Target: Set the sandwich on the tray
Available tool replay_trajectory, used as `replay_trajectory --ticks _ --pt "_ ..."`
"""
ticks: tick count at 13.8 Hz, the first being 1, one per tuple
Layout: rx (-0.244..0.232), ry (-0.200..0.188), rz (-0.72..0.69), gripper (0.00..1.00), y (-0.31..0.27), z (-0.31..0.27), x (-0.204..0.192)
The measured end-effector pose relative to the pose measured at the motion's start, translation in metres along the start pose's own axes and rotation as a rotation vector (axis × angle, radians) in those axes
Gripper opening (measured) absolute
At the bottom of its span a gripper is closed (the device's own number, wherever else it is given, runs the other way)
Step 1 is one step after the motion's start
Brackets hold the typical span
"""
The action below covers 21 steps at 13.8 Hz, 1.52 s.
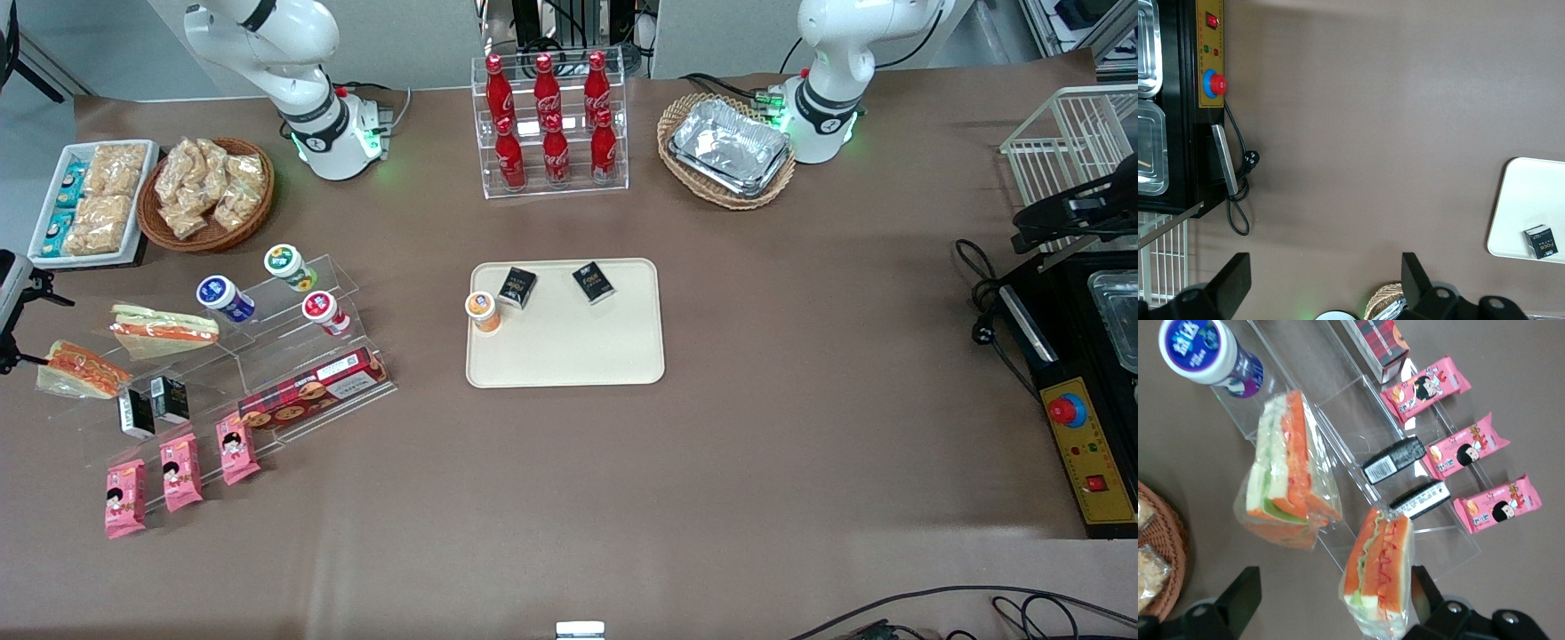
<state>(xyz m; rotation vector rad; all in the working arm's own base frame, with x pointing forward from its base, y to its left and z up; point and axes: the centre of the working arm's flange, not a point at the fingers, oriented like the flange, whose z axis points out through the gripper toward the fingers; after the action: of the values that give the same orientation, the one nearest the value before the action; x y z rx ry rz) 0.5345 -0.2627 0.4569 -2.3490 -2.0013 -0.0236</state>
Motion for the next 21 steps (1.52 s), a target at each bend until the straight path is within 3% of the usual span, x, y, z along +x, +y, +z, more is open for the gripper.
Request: replay_trajectory --ticks 8,14,21 --pt "-0.039 -0.019 0.041 1.00 0.008 0.017 -0.023" --pt "-0.042 -0.030 0.077 1.00 0.017 0.047 -0.039" --pt "-0.027 0.002 0.112 1.00 0.022 0.076 -0.042"
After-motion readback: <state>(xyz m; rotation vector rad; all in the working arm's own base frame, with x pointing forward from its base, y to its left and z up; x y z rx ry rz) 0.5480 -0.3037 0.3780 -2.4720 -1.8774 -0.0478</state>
